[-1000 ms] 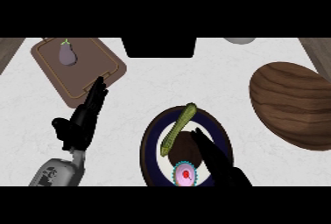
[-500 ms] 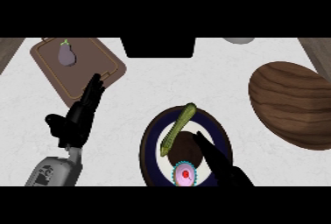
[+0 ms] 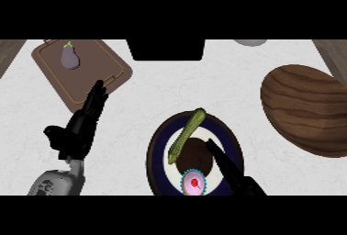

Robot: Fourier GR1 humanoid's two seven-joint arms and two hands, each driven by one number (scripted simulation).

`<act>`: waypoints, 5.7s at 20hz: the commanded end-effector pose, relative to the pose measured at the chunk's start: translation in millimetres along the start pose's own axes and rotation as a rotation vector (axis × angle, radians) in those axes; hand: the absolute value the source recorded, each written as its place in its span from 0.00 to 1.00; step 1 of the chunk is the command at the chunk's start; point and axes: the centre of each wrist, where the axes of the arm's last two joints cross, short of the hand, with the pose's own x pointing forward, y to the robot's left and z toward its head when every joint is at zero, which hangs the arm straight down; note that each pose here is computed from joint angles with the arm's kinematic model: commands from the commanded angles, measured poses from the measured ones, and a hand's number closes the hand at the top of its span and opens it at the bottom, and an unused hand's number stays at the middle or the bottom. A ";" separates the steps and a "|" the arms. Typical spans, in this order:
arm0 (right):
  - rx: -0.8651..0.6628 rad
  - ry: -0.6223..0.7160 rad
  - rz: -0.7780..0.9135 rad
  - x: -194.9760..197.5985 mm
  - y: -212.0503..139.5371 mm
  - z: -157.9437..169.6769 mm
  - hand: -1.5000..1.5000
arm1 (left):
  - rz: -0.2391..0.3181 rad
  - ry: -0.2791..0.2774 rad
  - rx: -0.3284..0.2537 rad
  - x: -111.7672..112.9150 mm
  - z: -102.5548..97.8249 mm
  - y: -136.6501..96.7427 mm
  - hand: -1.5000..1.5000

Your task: Pick the cupcake from the plate and place it in the bowl

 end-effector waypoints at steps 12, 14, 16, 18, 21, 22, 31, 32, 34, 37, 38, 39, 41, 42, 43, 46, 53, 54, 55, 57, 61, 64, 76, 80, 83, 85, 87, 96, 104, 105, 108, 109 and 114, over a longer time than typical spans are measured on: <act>0.003 0.035 -0.100 -30.3 23.6 -11.5 0.00 | 0.003 0.004 0.012 -9.8 -7.7 -0.4 0.50; 0.017 0.036 -0.107 -56.3 33.9 -24.7 0.00 | 0.014 0.016 -0.010 -8.1 11.9 -8.9 0.50; 0.019 0.044 -0.102 -55.8 21.8 -27.1 0.00 | 0.007 0.003 -0.002 -9.3 -5.6 -21.4 0.50; -0.005 0.049 -0.073 -59.6 44.2 -25.2 0.00 | 0.006 -0.007 -0.004 -15.6 2.8 -1.1 0.50; -0.033 0.080 0.004 -59.6 46.0 -27.3 0.00 | -0.004 -0.004 -0.008 6.9 10.7 -2.7 0.50; -0.025 0.092 0.053 -79.7 58.1 -36.8 0.00 | 0.010 0.025 0.004 -10.2 -3.4 -5.6 0.50; 0.042 0.127 0.045 -100.3 53.8 -22.9 0.00 | 0.017 0.014 -0.008 -11.9 3.5 -7.4 0.50; 0.024 0.117 0.070 -89.9 76.6 -52.1 0.00 | 0.020 0.012 0.005 -3.9 -2.3 7.3 0.50; 0.116 0.043 0.171 -72.3 55.5 -65.2 1.00 | -0.004 -0.001 -0.006 2.8 0.2 -5.4 0.50; 0.153 -0.012 0.247 -84.2 71.1 -44.2 1.00 | 0.022 0.002 -0.004 1.9 7.3 -4.8 0.50; 0.149 -0.024 0.269 -69.1 73.4 -60.3 1.00 | 0.001 -0.002 -0.005 -4.4 3.1 13.2 0.50; 0.166 -0.019 0.263 -86.9 73.4 -55.7 1.00 | 0.003 0.000 0.006 0.0 -16.7 -3.6 0.50; 0.174 -0.033 0.223 -78.3 82.2 -50.5 1.00 | 0.002 -0.006 -0.015 1.8 4.7 -13.9 0.50; 0.158 -0.035 0.210 -65.9 102.0 -61.4 1.00 | 0.003 0.012 0.000 -19.6 -6.0 2.9 0.50; 0.227 -0.077 0.214 -98.2 59.4 -23.2 1.00 | 0.002 0.005 0.005 -2.7 -11.3 -24.7 0.50; 0.333 -0.200 0.229 -100.9 -4.4 4.6 1.00 | -0.003 0.017 0.033 -7.3 -5.8 6.2 0.50; 0.362 -0.402 0.170 -140.1 -99.1 40.1 1.00 | -0.009 0.014 0.029 -10.2 -6.0 9.7 0.50; 0.380 -0.441 0.129 -141.4 -88.6 56.5 1.00 | 0.000 0.001 0.023 -4.3 4.0 2.0 0.50; 0.346 -0.492 0.095 -141.3 -94.9 61.4 1.00 | 0.006 0.010 0.042 -17.6 1.8 6.2 0.50; 0.312 -0.565 0.055 -138.3 -108.9 67.5 1.00 | 0.012 0.005 0.039 -22.0 13.5 6.8 0.50; 0.199 -0.717 0.130 -104.9 -144.0 82.0 1.00 | 0.006 0.023 0.046 -4.3 3.5 14.4 0.50; 0.128 -0.765 0.156 -90.8 -153.8 95.1 1.00 | 0.008 0.017 0.045 -4.7 -2.1 0.5 0.50; -0.074 -0.634 0.252 1.8 -193.9 123.4 1.00 | 0.012 0.016 -0.010 -16.8 -3.9 -0.4 0.50; -0.144 -0.602 0.246 15.8 -196.0 117.4 1.00 | 0.020 0.004 -0.012 -13.4 -4.9 -26.0 0.50; -0.168 -0.565 0.272 29.0 -209.4 102.6 1.00 | 0.000 0.006 -0.002 -6.7 -2.2 13.4 0.50; -0.173 -0.543 0.263 27.4 -228.4 88.3 1.00 | 0.005 0.000 0.004 -0.6 4.1 -20.7 0.50; -0.227 -0.506 0.375 32.2 -227.6 76.3 1.00 | -0.009 0.005 -0.015 8.9 0.0 -12.3 0.50; -0.344 -0.394 0.631 2.4 -259.3 11.6 1.00 | 0.003 -0.007 -0.040 -2.3 2.0 -12.0 0.50; -0.374 -0.335 0.638 -63.2 -280.5 -59.2 1.00 | -0.013 -0.008 -0.033 -8.2 -4.0 -10.8 0.50; -0.360 -0.330 0.653 -81.0 -287.3 -60.1 1.00 | -0.009 -0.009 -0.040 -2.6 -11.3 -1.8 0.50; -0.373 -0.318 0.654 -84.1 -278.4 -88.3 1.00 | 0.006 -0.008 -0.027 22.3 -17.0 0.4 0.50; -0.349 -0.264 0.654 -79.5 -305.8 -88.8 1.00 | 0.005 -0.004 -0.026 -1.6 -13.7 -3.8 0.50; -0.227 -0.164 0.525 -136.6 -294.9 -102.3 1.00 | 0.013 -0.011 -0.026 1.4 -17.9 -22.4 0.50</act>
